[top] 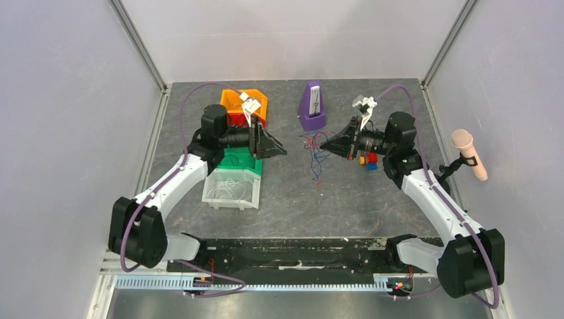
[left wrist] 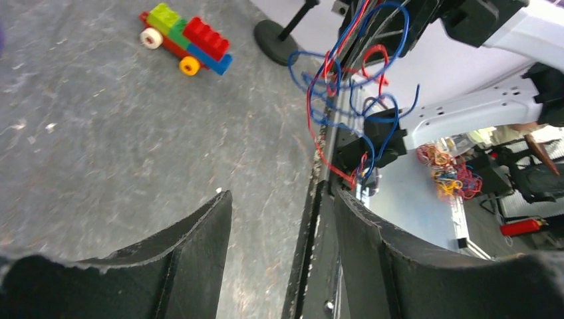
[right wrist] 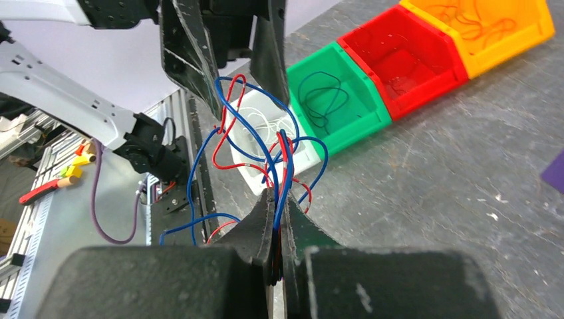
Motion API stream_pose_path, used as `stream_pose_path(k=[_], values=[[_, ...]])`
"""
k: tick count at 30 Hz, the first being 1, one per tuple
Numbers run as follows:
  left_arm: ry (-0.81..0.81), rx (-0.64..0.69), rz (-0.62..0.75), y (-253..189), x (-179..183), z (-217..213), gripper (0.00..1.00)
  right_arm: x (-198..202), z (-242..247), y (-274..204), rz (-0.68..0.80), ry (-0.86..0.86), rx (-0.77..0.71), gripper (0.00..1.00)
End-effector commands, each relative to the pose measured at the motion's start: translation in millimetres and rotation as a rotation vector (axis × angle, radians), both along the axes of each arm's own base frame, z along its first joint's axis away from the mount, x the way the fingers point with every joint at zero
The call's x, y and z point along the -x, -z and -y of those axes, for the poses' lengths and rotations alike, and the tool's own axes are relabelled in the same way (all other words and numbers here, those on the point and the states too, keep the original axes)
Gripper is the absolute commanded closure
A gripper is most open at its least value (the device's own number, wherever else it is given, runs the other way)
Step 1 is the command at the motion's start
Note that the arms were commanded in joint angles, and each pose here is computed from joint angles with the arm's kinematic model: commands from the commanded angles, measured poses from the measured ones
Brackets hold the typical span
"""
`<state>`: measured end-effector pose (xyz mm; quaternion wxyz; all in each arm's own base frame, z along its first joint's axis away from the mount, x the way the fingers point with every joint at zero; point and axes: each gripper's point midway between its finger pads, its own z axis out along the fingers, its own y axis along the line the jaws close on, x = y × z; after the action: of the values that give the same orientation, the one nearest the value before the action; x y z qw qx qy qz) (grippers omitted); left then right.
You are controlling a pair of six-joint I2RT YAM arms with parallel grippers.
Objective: Untangle the cables
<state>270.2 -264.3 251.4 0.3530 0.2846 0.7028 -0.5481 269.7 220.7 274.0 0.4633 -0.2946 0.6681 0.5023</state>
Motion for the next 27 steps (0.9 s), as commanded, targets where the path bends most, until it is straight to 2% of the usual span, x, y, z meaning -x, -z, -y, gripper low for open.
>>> stream_pose_path(k=[1, 10, 20, 27], values=[[-0.004, 0.089, -0.012, -27.3, -3.4, 24.3, 0.35, 9.8, -9.6, -26.3, 0.073, -0.027, -0.045, 1.00], [0.043, 0.154, -0.047, -30.8, 13.9, 51.6, 0.33, 16.4, -17.4, -33.2, 0.090, -0.021, -0.050, 1.00], [0.085, 0.128, -0.099, -7.9, 30.0, 66.2, 0.35, 15.9, -19.8, -40.7, 0.104, -0.018, -0.051, 1.00], [0.147, 0.105, -0.113, 0.9, 52.8, 73.7, 0.32, 13.7, -18.3, -39.9, 0.110, 0.001, -0.045, 1.00]])
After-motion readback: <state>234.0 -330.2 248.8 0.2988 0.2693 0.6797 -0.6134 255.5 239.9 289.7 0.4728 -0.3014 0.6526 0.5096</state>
